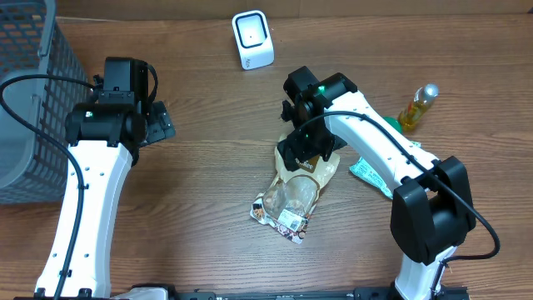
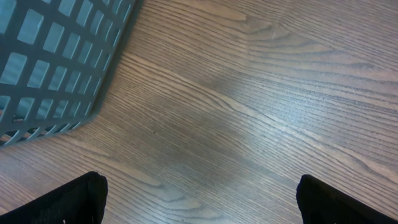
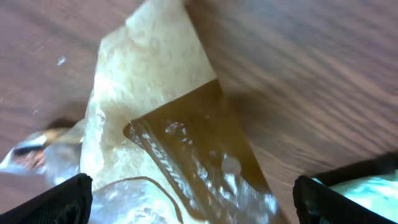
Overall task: Scan the item barcode
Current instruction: 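Open the right gripper and release the bread bag, lift up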
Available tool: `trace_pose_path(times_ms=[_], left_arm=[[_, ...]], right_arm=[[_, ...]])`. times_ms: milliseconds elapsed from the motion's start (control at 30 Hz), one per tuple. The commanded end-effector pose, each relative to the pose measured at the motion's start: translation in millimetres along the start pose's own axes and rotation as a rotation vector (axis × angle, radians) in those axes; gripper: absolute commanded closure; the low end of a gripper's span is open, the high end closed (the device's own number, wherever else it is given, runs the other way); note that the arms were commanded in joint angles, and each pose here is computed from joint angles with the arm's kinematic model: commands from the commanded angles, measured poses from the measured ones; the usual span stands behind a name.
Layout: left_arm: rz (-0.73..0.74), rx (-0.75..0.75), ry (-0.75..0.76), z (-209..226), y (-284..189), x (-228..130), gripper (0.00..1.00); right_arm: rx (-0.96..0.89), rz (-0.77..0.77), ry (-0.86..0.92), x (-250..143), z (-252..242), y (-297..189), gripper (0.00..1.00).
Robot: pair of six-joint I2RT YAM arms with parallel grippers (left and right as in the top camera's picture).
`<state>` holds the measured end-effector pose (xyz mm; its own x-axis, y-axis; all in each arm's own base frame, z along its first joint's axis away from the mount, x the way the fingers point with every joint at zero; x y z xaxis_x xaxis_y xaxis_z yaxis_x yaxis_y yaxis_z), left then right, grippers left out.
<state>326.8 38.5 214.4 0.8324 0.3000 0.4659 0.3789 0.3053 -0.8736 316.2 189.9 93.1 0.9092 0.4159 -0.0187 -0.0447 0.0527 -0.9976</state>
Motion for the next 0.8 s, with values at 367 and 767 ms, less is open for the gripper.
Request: trace_pose_path(times_ms=[367, 767], left_arm=[[-0.008, 0.012, -0.013, 1.9, -0.1, 2.8, 0.0], [-0.008, 0.012, -0.013, 1.8, -0.2, 2.9, 0.0]], right_arm=[[-0.148, -0.236, 0.343, 45.9, -29.5, -7.6, 0.0], [-0.091, -0.403, 0.343, 84.9, -23.7, -18.4, 0.0]])
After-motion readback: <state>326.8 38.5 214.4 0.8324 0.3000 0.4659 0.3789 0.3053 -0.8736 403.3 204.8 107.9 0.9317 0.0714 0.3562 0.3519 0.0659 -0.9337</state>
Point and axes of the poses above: each gripper's point midway between its finger pads, its own y axis out along the fingers, its own z axis along the line the jaws close on, x = y × z, the point moved 1 cm from there along -y, back along the fingers, and after that the axes turned 3 degrees about y, right-handed, at the moved point
